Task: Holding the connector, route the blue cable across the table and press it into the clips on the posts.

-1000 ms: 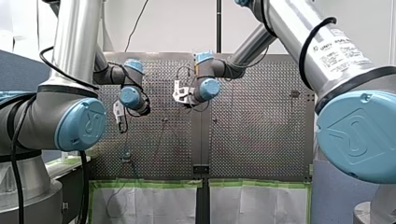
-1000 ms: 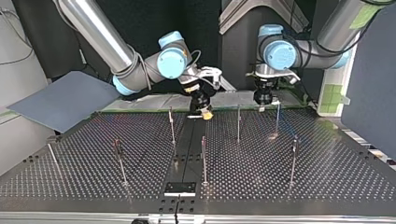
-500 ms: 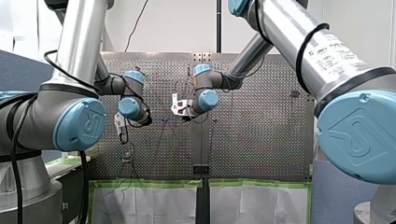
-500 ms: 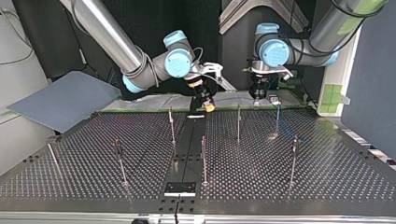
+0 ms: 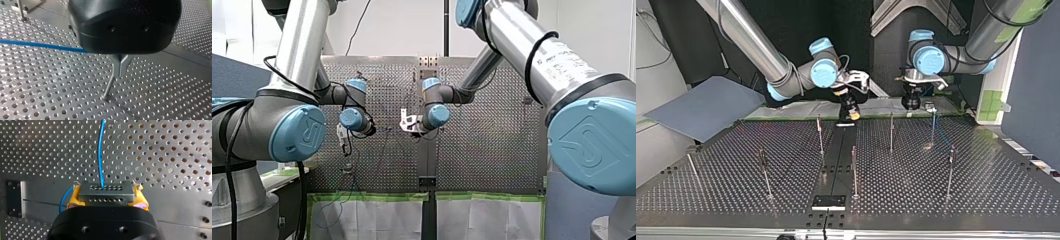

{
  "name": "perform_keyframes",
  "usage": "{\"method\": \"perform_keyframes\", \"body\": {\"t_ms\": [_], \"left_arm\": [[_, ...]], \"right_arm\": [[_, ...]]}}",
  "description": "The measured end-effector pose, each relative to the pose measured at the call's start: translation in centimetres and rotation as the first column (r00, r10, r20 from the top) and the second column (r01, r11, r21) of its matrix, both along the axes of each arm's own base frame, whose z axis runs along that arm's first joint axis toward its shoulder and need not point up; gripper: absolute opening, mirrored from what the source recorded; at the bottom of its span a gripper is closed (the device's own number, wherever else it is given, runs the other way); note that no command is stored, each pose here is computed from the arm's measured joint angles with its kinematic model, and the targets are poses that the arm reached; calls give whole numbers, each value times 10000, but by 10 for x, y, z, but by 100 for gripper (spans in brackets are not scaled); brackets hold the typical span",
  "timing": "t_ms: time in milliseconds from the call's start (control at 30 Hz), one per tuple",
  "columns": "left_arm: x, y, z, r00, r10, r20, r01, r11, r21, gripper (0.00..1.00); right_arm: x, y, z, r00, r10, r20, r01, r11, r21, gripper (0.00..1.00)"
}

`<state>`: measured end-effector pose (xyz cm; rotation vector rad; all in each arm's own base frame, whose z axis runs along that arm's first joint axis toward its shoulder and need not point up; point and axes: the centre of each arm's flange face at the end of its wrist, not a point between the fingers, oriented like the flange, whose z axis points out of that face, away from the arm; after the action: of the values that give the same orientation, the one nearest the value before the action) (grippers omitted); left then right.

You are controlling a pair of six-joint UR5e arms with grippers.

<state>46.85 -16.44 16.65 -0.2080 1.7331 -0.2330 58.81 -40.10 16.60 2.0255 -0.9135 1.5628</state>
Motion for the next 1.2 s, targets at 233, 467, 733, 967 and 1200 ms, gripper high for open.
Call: {"method": "perform_keyframes", "body": {"t_ms": [233,467,733,967,1200], "left_arm": [[11,0,-9,10000,10,-64,-10,10000,-58,0],[26,4,-2,9998,138,167,-135,9997,-205,0],[39,9,-16,9998,160,-92,-162,9995,-273,0],[60,13,-20,9998,206,-22,-206,9993,-305,0],[86,20,-1,9984,236,505,-207,9981,-576,0]], "right_arm": [[-4,-11,2,9999,-147,83,147,9999,-64,0],[-6,-18,5,9995,-235,196,238,9996,-167,0],[-7,-27,8,9987,-167,478,182,9993,-316,0],[-9,-34,9,9977,-94,677,122,9991,-412,0],[-14,-45,10,9954,-159,940,199,9989,-415,0]]}}
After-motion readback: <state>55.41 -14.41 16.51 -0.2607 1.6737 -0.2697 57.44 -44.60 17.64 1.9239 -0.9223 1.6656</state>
